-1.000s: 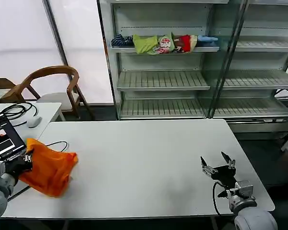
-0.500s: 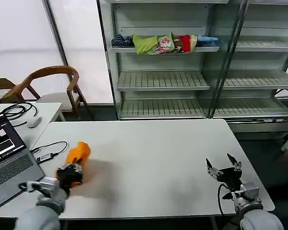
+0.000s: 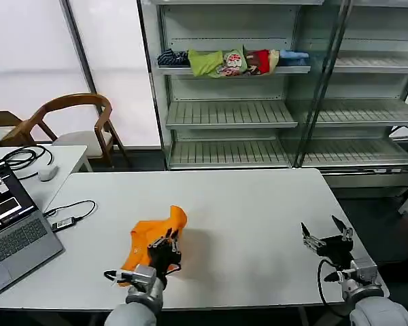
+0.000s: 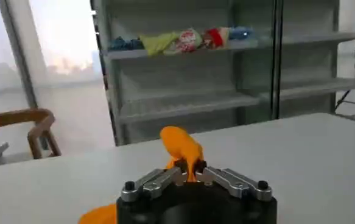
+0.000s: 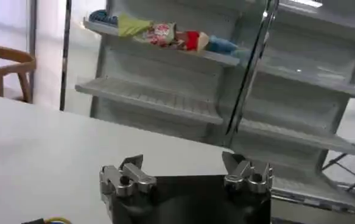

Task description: Fold and organize the clothes.

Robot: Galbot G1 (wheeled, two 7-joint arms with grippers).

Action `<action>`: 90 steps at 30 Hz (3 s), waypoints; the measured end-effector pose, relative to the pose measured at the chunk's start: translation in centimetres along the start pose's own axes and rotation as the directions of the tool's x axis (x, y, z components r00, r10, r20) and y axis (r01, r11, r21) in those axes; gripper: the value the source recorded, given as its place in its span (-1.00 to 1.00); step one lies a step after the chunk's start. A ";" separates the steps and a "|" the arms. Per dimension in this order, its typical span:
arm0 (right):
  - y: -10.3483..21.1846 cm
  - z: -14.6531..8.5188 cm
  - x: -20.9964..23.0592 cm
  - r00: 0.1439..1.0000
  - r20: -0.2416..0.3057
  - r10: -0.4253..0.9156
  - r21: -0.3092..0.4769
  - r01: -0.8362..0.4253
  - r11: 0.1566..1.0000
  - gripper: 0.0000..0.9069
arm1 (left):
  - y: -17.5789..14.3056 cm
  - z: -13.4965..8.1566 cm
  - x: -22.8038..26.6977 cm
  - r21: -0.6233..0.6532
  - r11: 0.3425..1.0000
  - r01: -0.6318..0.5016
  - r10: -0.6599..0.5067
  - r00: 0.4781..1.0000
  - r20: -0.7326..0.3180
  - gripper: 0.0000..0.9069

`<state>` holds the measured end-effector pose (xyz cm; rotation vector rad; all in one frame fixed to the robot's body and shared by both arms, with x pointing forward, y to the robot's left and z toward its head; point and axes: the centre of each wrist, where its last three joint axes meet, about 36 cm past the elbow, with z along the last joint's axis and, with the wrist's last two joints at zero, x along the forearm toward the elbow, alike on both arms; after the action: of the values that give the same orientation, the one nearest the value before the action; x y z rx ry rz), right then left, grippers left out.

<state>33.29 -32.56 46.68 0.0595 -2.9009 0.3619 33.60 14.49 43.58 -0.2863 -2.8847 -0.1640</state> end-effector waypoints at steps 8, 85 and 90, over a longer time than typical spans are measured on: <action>-0.8 -0.5 -0.6 1.000 0.011 0.018 0.016 -0.018 1.000 1.00 | -4.2 0.3 -2.4 0.003 0.999 -0.048 0.048 0.999 0.018 -0.93; 6.0 -0.9 -12.9 0.984 0.173 0.036 -0.149 -0.010 0.989 1.00 | 21.8 3.2 -4.7 -0.076 0.988 0.132 -0.101 0.942 0.321 1.00; 6.0 -1.1 -13.1 0.986 0.161 0.036 -0.148 -0.012 0.989 1.00 | 21.6 3.4 -4.6 -0.065 0.989 0.129 -0.102 0.943 0.316 1.00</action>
<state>45.92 -26.29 43.36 0.0312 -3.0834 0.1521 41.67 35.21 41.11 -0.1698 -3.2171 -0.2876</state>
